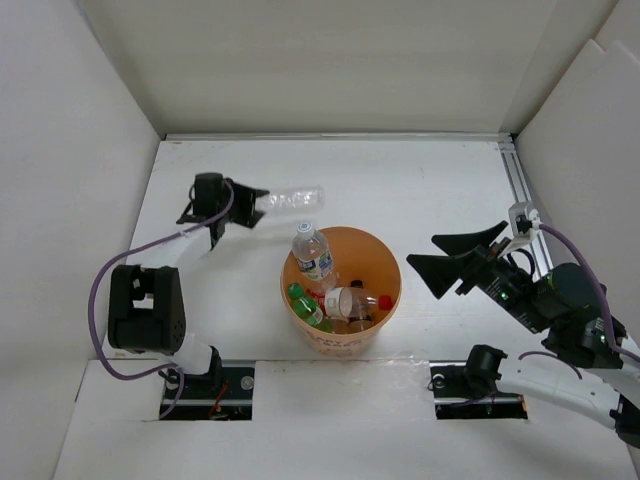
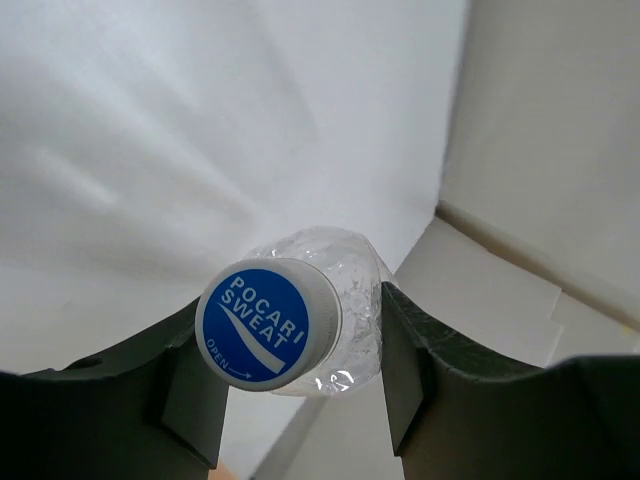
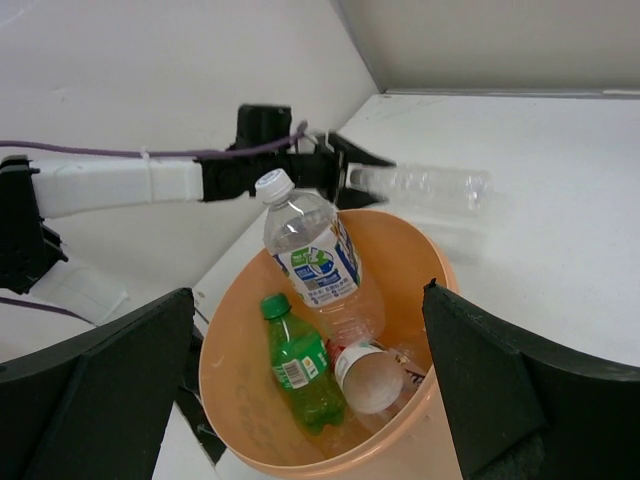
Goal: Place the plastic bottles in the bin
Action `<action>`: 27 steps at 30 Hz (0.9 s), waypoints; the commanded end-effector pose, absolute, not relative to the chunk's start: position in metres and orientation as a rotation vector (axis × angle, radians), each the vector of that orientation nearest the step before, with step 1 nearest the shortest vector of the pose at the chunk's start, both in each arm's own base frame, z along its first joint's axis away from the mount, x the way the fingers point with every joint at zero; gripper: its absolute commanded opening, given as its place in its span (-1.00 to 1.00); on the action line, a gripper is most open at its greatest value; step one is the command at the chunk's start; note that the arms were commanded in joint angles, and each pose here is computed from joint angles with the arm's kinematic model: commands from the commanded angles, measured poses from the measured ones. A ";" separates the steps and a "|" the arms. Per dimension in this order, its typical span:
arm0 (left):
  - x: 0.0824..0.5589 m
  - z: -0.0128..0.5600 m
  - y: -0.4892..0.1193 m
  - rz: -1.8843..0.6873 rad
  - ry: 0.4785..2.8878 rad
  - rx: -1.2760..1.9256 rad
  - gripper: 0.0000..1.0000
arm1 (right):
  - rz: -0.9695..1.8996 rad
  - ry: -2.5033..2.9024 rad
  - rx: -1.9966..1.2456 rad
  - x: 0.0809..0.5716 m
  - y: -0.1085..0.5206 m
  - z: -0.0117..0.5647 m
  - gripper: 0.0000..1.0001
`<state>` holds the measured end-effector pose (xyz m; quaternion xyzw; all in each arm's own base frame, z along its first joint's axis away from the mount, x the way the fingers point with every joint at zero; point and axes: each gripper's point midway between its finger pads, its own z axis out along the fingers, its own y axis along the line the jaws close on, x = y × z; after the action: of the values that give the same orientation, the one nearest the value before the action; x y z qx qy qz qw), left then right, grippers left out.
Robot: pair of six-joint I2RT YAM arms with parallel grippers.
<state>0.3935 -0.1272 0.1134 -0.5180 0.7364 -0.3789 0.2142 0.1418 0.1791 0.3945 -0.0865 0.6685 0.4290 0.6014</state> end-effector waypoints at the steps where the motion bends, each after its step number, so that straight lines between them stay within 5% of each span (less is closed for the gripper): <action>1: 0.441 0.225 -0.110 -1.000 1.874 -1.014 -1.00 | 1.000 1.506 -0.192 0.140 0.174 0.418 1.00; 7: 0.449 0.372 -0.129 -1.079 1.701 -0.494 -1.00 | 0.967 1.480 -0.289 0.143 0.188 0.431 1.00; 14: 0.380 0.482 -0.174 -1.177 1.565 0.017 -1.00 | 0.780 1.482 -0.487 0.171 0.229 0.460 1.00; 27: 0.257 0.523 -0.188 -1.246 1.538 0.381 -1.00 | 0.390 1.456 -0.745 0.211 0.251 0.496 1.00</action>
<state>0.2941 -0.1890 0.5054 0.1037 0.6604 -0.5288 0.5230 0.2215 0.2706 0.4676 -0.3032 0.6763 0.1992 0.6411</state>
